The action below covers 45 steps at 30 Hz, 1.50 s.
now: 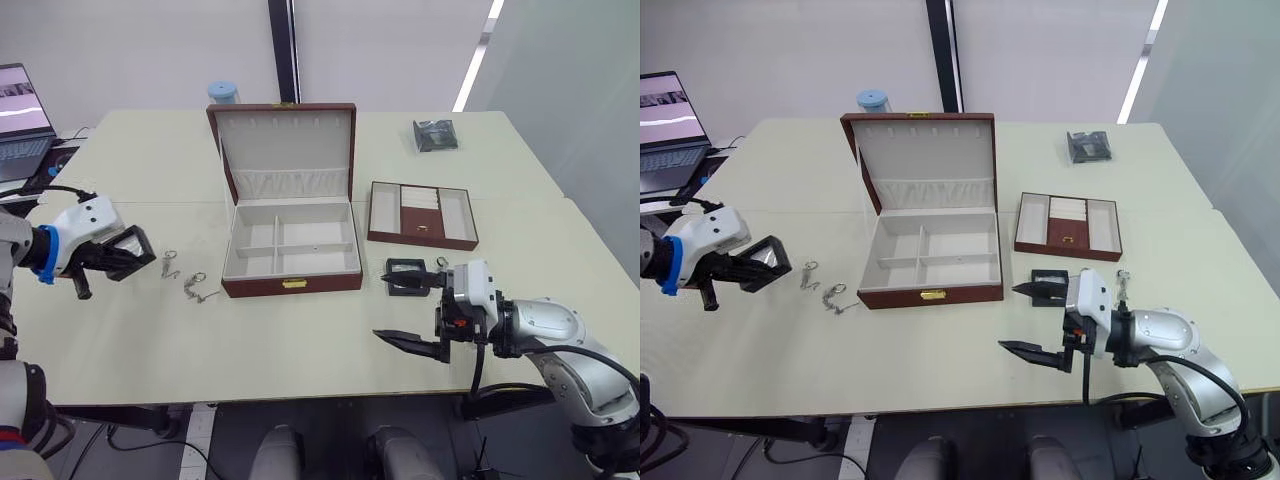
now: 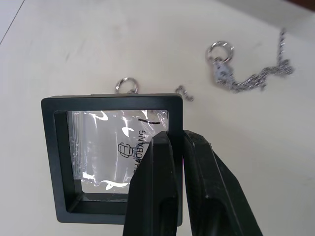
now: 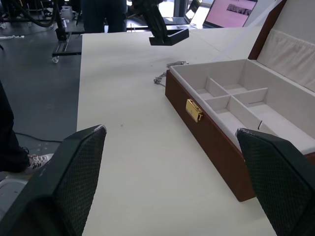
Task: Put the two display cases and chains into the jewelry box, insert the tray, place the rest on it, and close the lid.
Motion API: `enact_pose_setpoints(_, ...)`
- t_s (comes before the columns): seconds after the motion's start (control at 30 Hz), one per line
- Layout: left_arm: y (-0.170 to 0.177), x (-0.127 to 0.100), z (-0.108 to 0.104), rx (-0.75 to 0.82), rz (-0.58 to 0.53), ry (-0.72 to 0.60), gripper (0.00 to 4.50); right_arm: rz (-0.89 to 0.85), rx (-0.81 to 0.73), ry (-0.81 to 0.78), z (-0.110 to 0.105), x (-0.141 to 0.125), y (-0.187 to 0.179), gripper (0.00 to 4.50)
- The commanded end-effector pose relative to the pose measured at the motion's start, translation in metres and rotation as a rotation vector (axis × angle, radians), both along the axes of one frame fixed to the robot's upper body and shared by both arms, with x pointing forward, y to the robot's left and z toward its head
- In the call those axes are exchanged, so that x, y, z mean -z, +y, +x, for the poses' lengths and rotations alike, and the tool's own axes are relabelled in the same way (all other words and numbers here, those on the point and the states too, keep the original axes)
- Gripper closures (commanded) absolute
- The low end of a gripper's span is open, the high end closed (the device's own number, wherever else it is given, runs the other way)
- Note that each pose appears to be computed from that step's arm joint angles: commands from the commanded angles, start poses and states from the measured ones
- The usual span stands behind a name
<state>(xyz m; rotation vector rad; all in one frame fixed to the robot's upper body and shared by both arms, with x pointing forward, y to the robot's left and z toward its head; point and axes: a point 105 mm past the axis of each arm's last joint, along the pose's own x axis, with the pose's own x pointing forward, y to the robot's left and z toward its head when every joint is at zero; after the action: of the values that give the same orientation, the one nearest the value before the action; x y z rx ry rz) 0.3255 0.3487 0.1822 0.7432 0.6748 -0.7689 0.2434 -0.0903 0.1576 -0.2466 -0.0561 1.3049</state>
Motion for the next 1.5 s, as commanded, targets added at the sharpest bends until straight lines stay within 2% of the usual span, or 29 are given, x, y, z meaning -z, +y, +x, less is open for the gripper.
enact_pose_setpoints(0.03, -0.035, -0.029, 0.003, 0.114, -0.013, -0.036, 4.48, 0.003, 0.031, -0.051, -0.001, -0.012, -0.003, 0.00)
enact_pose_setpoints(0.2, -0.082, -0.051, 0.005, 0.249, 0.004, -0.038, 4.48, 0.010, 0.093, -0.054, 0.000, -0.016, -0.008, 0.00)
enact_pose_setpoints(0.37, -0.120, -0.061, 0.014, 0.342, -0.003, -0.040, 4.48, 0.011, 0.171, -0.052, -0.001, -0.012, -0.013, 0.00)
enact_pose_setpoints(0.67, -0.187, -0.042, 0.041, 0.527, 0.013, 0.003, 4.48, 0.026, 0.317, -0.043, -0.009, -0.003, -0.018, 0.00)
enact_pose_setpoints(0.83, -0.215, -0.026, 0.062, 0.557, 0.015, -0.007, 4.48, 0.038, 0.391, -0.058, -0.012, -0.002, -0.019, 0.00)
enact_pose_setpoints(0.97, -0.224, -0.011, 0.083, 0.527, 0.083, -0.051, 4.48, 0.040, 0.431, -0.055, -0.016, -0.001, -0.020, 0.00)
enact_pose_setpoints(1.13, -0.241, -0.002, 0.097, 0.499, 0.077, -0.078, 4.48, 0.036, 0.481, -0.064, -0.018, 0.000, -0.023, 0.00)
enact_pose_setpoints(1.5, -0.247, 0.002, 0.101, 0.506, 0.077, -0.088, 4.48, 0.038, 0.521, -0.062, -0.021, 0.001, -0.024, 0.00)
